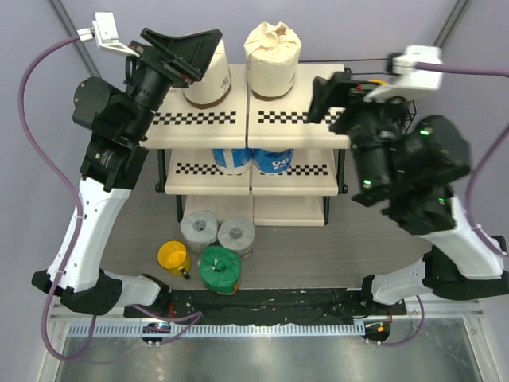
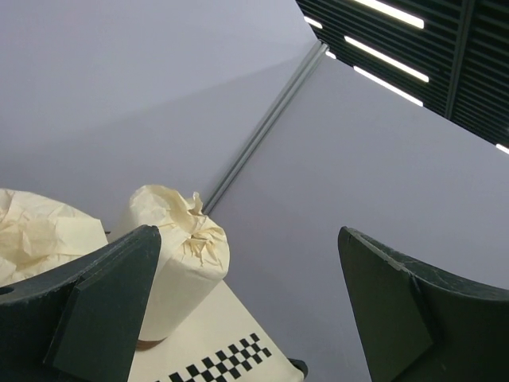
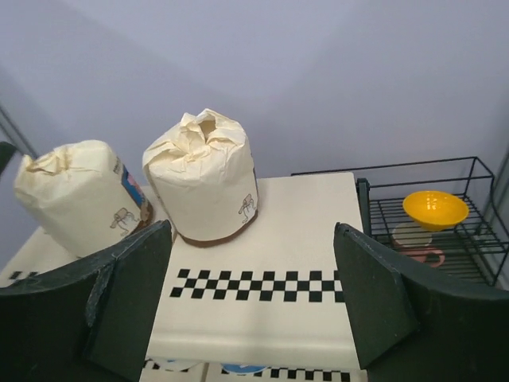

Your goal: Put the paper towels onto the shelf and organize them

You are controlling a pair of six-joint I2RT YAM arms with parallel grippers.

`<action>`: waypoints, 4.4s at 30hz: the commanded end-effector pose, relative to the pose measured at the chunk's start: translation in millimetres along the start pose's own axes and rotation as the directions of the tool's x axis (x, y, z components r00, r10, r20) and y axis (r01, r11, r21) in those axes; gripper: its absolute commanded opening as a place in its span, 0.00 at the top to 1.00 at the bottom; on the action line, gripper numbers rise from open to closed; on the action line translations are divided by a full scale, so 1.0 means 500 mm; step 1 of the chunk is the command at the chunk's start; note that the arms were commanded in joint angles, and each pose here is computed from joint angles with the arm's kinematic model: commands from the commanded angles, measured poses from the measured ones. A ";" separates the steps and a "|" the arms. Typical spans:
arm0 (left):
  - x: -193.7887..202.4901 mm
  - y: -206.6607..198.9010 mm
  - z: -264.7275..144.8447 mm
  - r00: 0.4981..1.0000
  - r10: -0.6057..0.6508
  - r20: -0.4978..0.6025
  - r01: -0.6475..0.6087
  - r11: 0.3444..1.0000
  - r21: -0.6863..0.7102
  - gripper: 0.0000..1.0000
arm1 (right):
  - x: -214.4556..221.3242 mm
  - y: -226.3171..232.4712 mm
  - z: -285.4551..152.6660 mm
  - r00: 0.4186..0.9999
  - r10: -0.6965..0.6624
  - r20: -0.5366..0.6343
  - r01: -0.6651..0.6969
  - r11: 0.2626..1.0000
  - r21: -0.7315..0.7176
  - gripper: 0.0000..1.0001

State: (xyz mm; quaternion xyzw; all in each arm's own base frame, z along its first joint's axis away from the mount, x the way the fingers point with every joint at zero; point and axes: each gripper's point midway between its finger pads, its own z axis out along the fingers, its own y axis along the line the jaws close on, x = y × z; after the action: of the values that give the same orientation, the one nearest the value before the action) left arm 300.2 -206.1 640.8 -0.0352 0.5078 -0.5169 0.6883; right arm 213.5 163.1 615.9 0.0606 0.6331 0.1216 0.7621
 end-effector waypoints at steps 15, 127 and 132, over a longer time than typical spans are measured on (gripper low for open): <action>-0.178 0.069 -0.019 0.985 0.038 0.170 -0.061 0.989 0.134 0.00 | 0.032 -0.134 0.337 0.989 -0.035 0.141 0.031 0.999 0.028 0.11; -0.103 0.239 -0.031 0.987 -0.110 0.116 0.108 0.994 0.024 0.00 | 0.062 -0.015 0.340 0.848 0.458 -0.268 -0.528 0.675 -0.516 0.11; -0.159 0.250 -0.074 0.984 -0.077 0.163 0.078 0.997 0.000 0.00 | 0.030 -0.072 0.326 0.877 0.445 -0.183 -0.474 0.734 -0.486 0.11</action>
State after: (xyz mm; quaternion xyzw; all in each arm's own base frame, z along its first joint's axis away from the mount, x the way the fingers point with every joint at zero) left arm 398.7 -82.3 572.3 -0.1274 0.4854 -0.5288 0.6845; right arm 417.1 166.0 583.1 0.0159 0.6031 0.4940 0.6261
